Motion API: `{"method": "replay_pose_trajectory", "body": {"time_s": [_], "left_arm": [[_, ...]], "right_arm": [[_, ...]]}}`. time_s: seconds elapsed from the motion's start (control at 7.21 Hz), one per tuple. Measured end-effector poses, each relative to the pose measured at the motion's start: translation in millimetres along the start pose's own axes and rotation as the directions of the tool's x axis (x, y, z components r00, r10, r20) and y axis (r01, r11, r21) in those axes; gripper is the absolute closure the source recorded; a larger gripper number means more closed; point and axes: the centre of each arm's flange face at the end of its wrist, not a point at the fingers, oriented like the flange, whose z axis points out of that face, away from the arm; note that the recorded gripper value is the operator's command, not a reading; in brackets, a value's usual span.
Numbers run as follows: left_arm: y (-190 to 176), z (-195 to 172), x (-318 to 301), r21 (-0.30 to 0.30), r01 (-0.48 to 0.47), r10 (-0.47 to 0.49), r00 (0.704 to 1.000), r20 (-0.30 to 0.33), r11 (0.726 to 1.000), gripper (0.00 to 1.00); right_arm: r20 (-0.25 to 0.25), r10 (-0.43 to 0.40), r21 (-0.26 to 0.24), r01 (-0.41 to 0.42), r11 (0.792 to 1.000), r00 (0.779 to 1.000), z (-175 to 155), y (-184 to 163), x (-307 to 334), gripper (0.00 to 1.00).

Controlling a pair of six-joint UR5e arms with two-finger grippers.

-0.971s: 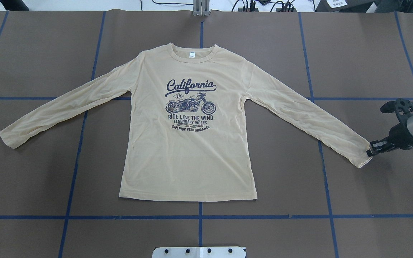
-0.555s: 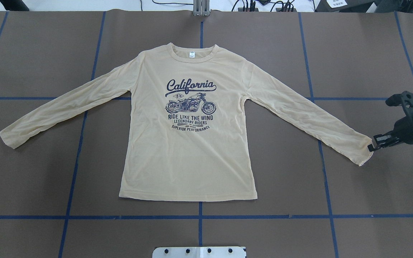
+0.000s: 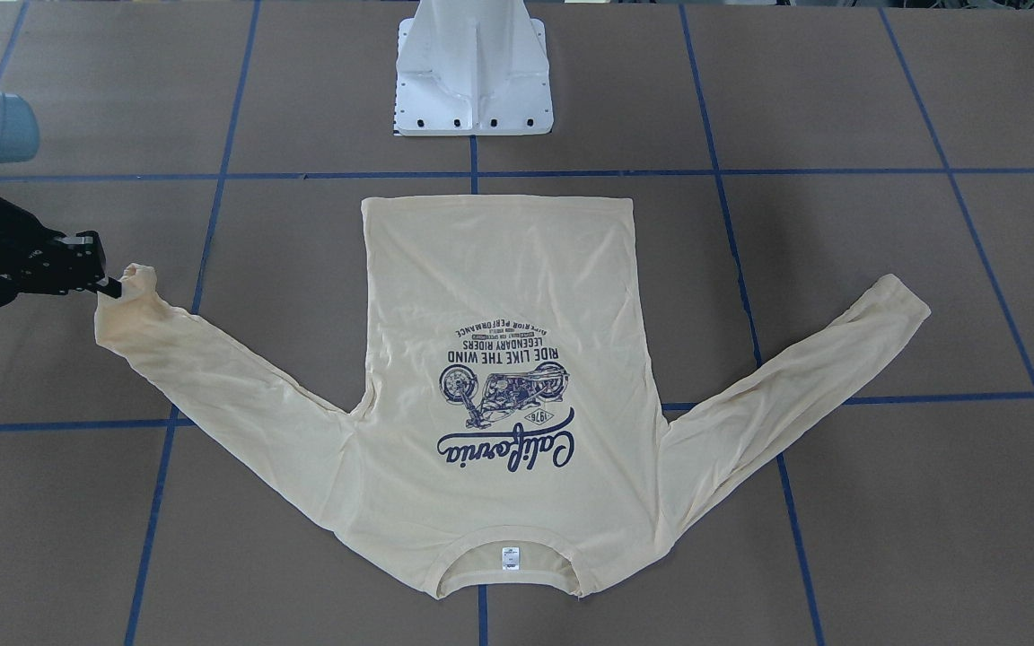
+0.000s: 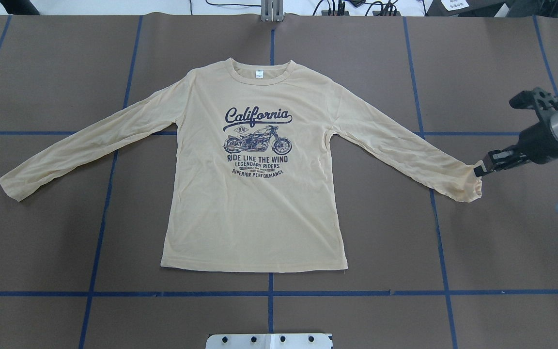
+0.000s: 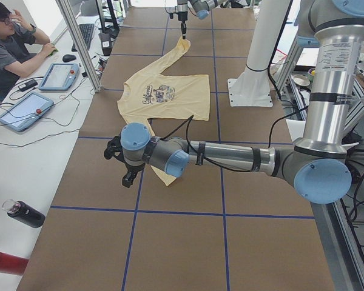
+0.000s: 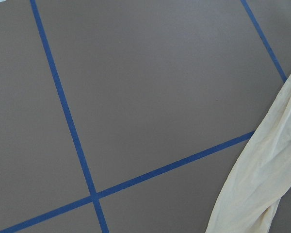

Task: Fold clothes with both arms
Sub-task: 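Lift the sleeve with the right gripper and carry it across the chest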

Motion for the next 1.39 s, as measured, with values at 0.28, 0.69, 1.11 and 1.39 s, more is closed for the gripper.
{"method": "replay_pose_trajectory", "body": {"time_s": [0.28, 0.69, 1.11, 1.39], "left_arm": [[1.2, 3.9, -4.1, -0.008, 0.008, -0.008, 1.0, 0.0, 1.0, 0.0], [0.1, 7.6, -8.3, -0.014, 0.015, -0.015, 1.0, 0.001, 1.0, 0.0], [0.5, 9.7, -10.8, -0.018, 0.021, -0.021, 1.0, 0.001, 1.0, 0.0], [0.8, 10.1, -11.4, -0.019, 0.022, -0.022, 1.0, 0.001, 1.0, 0.0]], "right_arm": [[0.037, 0.031, 0.018, -0.032, 0.999, 0.999, 22.1, -74.9, -61.3, 1.0], [0.054, 0.008, 0.041, -0.011, 0.999, 0.998, 42.7, -154.1, -135.4, 1.0], [0.037, -0.025, 0.083, 0.022, 0.996, 0.999, 60.4, -210.6, -206.8, 1.0], [0.009, -0.062, 0.132, 0.06, 0.989, 0.998, 77.6, -224.4, -256.4, 1.0]]}}
